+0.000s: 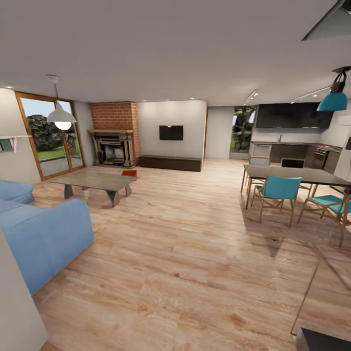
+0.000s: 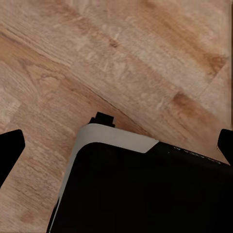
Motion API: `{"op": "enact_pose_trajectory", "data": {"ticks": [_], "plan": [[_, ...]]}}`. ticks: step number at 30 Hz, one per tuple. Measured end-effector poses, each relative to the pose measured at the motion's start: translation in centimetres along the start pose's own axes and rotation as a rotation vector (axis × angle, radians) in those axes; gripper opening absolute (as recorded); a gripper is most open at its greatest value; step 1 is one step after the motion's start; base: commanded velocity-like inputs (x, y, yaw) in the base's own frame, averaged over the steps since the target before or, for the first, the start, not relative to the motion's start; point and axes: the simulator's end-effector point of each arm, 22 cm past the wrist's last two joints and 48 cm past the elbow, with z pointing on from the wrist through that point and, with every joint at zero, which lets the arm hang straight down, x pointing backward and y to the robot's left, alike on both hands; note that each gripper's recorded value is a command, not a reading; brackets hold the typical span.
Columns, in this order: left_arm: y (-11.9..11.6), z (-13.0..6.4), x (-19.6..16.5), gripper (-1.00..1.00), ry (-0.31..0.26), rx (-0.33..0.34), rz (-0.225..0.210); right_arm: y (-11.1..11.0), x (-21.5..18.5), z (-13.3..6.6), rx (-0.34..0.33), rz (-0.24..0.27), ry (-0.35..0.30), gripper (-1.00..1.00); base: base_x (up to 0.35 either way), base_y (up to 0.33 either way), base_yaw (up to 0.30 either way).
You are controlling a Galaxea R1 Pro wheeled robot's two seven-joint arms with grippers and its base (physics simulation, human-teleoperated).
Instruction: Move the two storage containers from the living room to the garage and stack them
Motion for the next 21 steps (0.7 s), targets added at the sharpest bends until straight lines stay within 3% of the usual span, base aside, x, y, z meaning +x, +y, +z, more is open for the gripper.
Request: {"op": "enact_pose_trajectory", "data": {"ticks": [5,21], "plan": [[0.2,0.0,1.3,1.0,0.06,-0.002,0.012,0.0,0.0,0.0,0.0,0.0,0.0,1.0,0.323,0.0,0.0],[0.2,0.0,1.1,1.0,0.054,-0.002,0.011,0.0,0.0,0.0,0.002,0.0,0.001,1.0,0.323,0.0,0.0]]}}
